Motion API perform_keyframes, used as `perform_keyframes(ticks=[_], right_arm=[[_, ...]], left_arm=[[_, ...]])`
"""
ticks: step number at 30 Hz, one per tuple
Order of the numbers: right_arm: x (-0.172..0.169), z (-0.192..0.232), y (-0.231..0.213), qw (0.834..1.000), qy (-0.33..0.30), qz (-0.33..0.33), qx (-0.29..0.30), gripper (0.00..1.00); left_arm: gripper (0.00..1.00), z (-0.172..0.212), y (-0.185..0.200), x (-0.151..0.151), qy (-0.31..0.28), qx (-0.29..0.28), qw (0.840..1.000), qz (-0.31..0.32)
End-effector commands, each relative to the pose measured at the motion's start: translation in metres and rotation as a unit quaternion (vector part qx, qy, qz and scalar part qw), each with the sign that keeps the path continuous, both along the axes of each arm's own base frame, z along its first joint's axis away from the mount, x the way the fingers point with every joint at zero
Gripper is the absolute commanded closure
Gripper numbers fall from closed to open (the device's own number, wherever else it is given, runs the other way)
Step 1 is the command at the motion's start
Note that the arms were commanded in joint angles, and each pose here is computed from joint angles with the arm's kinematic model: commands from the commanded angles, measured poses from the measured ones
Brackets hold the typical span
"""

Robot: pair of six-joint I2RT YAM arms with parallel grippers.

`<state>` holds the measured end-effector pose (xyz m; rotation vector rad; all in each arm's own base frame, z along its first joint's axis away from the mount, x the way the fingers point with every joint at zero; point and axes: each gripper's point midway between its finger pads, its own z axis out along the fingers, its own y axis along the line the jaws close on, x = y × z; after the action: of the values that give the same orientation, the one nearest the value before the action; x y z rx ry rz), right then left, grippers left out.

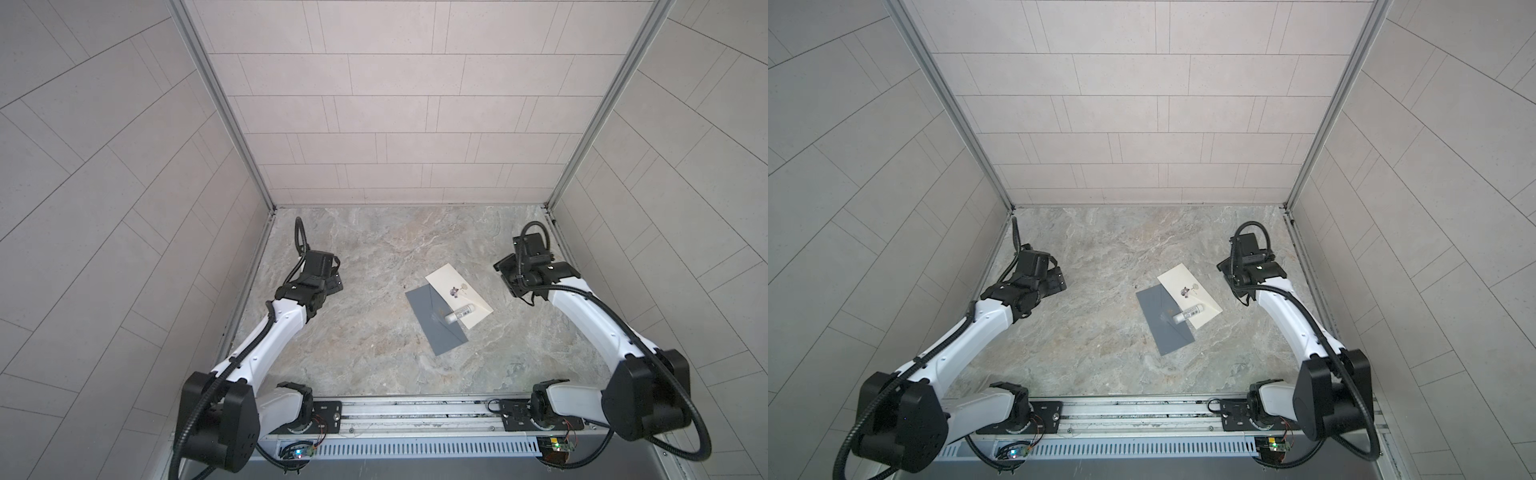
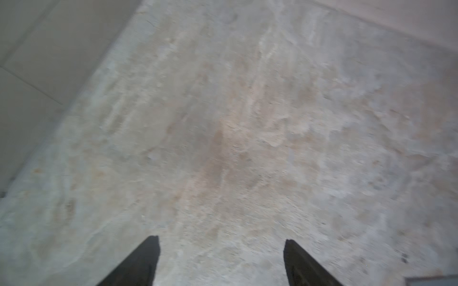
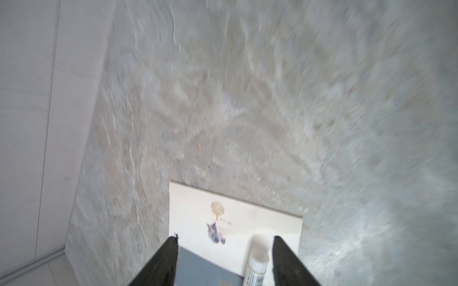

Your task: Place the letter into the envelope and seal it

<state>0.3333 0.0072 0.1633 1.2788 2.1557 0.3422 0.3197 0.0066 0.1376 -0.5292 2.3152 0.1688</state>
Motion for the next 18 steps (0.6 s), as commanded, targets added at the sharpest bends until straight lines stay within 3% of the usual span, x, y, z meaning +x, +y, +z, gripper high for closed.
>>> perform_keyframes(ticks=[1,3,6,10,13,15,18], right_arm=[[-0.028,0.024,-0.067,0.978,-0.012,-0.041,-0.205,0.03],[-0.037,0.036,-0.090,0.955,-0.046,-0.072,-0.282,0.01],[-0.039,0.031,-0.099,0.930,-0.062,-0.042,-0.359,0.01],[-0.030,-0.010,-0.095,0.919,-0.024,0.020,-0.394,0.00],[-0.011,-0.017,-0.094,0.907,-0.007,0.043,-0.418,0.00],[0.011,-0.016,-0.087,0.880,-0.022,0.082,-0.468,0.00],[0.030,-0.044,-0.084,0.861,-0.015,0.112,-0.496,0.00]], left_arm=[[0.01,-0.001,0.059,-0.025,0.014,0.113,0.989,0.095],[0.00,-0.007,0.077,-0.030,0.020,0.144,0.982,0.119],[0.00,-0.020,0.075,-0.018,0.021,0.166,0.982,0.085],[0.00,-0.032,0.081,-0.004,0.010,0.178,0.977,0.113],[0.00,-0.047,0.072,0.021,0.004,0.177,0.981,0.078],[0.00,-0.044,0.065,0.034,-0.001,0.169,0.984,0.055],[0.00,-0.033,0.057,0.056,-0.096,0.168,0.981,0.031]])
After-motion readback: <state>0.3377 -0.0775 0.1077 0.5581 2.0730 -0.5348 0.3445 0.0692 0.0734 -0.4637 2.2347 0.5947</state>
